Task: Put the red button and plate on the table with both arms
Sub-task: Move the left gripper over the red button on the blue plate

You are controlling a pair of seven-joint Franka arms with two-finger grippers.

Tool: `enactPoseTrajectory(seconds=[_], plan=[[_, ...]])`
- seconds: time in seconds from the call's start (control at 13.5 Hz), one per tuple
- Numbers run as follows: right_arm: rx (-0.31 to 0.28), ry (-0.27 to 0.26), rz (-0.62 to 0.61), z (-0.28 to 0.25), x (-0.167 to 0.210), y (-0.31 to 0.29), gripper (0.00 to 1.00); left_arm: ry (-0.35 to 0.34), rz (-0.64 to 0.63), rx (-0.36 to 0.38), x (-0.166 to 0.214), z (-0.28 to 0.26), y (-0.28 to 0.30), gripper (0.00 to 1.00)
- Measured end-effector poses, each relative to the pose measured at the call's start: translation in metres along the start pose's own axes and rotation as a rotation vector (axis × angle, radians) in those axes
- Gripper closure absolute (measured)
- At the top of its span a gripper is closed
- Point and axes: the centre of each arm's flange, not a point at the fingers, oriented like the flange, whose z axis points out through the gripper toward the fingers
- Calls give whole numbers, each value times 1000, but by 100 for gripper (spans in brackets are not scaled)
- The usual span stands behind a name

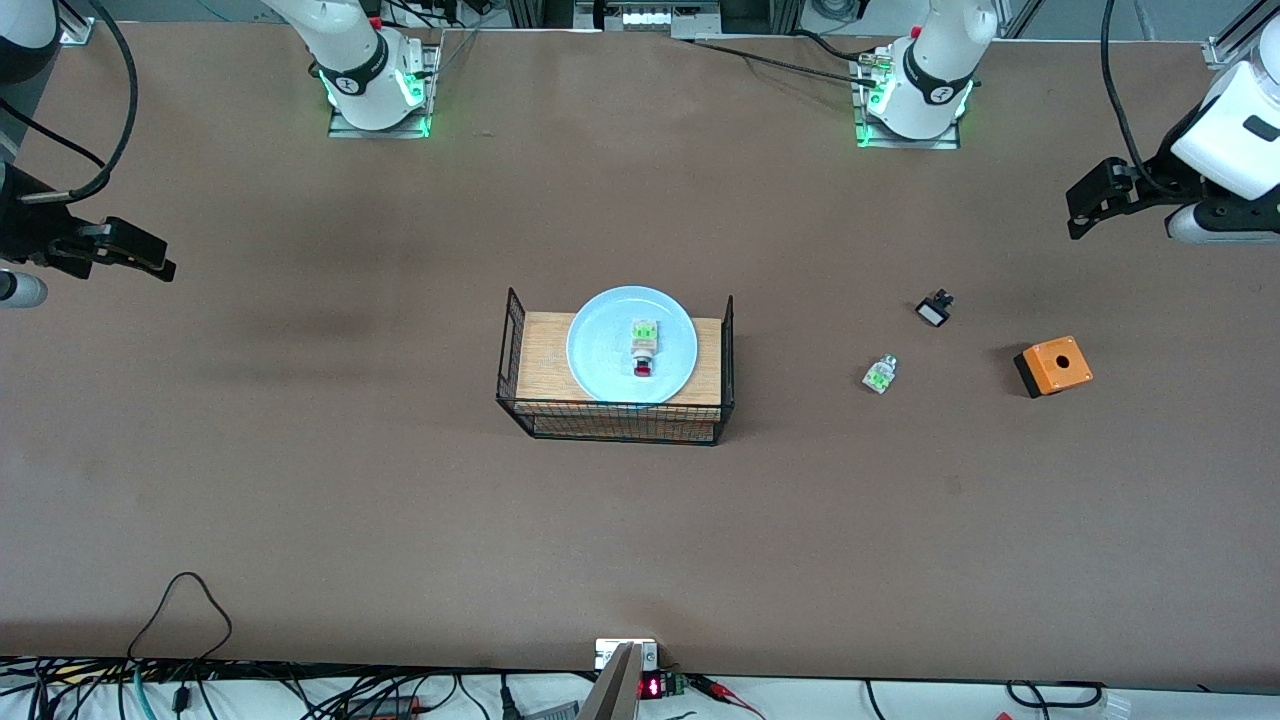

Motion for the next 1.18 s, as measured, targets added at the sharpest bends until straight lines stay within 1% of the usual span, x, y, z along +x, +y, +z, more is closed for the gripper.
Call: enactPoseTrajectory(seconds=[0.3, 0.52, 0.74, 0.89, 1.03, 1.18], plan=[[0, 0, 0, 0, 0, 0, 0, -5, -6, -2, 1, 2, -3, 0], [0, 0, 0, 0, 0, 0, 0, -23, -22, -6, 5, 10, -12, 0], [0, 0, 0, 0, 0, 0, 0, -97, -1, -75, 3, 22, 4, 0], [0, 0, 0, 0, 0, 0, 0, -145, 64, -136, 3, 35, 43, 0], [0, 0, 0, 0, 0, 0, 0, -189, 146, -199, 3, 52, 100, 0], [0, -1, 0, 0, 0, 0, 0, -202, 197, -224, -1, 65, 160, 0]])
